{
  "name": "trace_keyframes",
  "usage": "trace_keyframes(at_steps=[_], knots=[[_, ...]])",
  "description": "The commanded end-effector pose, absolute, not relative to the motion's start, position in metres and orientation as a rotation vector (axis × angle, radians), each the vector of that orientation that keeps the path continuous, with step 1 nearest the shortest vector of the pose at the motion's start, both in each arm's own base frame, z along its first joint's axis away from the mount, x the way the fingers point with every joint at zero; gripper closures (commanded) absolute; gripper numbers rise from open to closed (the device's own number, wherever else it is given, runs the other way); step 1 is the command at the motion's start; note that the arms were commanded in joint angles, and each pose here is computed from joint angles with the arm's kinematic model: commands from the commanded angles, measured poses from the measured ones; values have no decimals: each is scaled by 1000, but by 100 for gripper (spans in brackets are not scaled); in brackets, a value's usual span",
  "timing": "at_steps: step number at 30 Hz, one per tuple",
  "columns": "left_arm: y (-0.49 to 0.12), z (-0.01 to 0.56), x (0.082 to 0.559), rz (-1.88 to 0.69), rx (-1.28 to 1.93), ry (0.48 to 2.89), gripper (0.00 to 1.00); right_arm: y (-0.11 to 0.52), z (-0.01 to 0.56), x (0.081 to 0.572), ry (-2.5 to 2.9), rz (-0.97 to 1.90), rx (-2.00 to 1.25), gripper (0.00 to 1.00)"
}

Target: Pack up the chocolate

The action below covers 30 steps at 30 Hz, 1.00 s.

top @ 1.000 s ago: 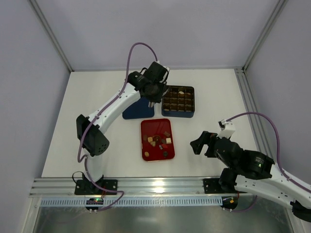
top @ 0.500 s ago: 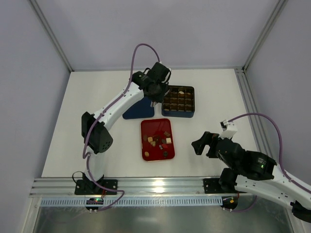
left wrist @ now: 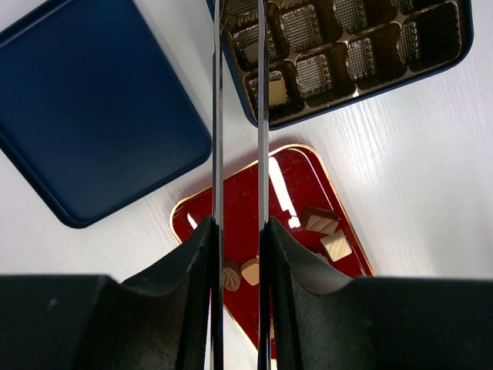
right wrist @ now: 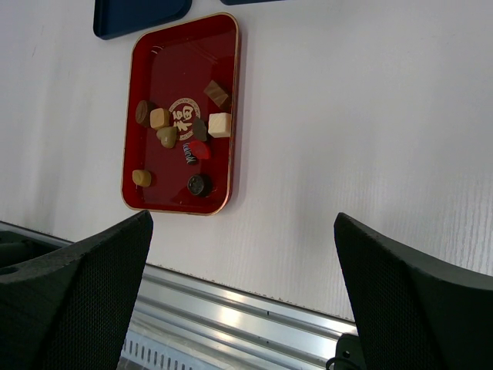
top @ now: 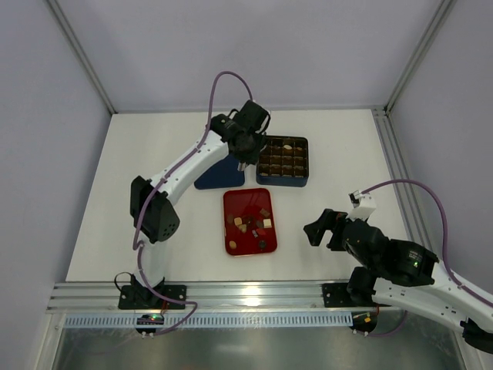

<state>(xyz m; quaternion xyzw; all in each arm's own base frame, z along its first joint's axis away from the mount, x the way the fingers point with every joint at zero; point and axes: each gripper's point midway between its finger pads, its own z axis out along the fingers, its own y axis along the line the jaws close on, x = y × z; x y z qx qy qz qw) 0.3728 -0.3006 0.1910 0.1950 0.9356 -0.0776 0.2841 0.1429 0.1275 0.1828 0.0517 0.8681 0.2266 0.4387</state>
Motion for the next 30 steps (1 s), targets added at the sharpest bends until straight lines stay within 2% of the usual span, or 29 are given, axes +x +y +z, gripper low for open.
trace_keyframes(at_steps=[1,7,23,30], knots=[[-304,193,386,-218,523,2461,79,128,195,147,2120,582,148,0],[-304,190,386,-214,526,2466,77,128,195,146,2118,587,152,0],[-307,195,388,-239,526,2453,63,127,194,146,2118,587,152,0],[-308,204,386,-261,523,2438,62,127,193,146,2119,587,155,0]])
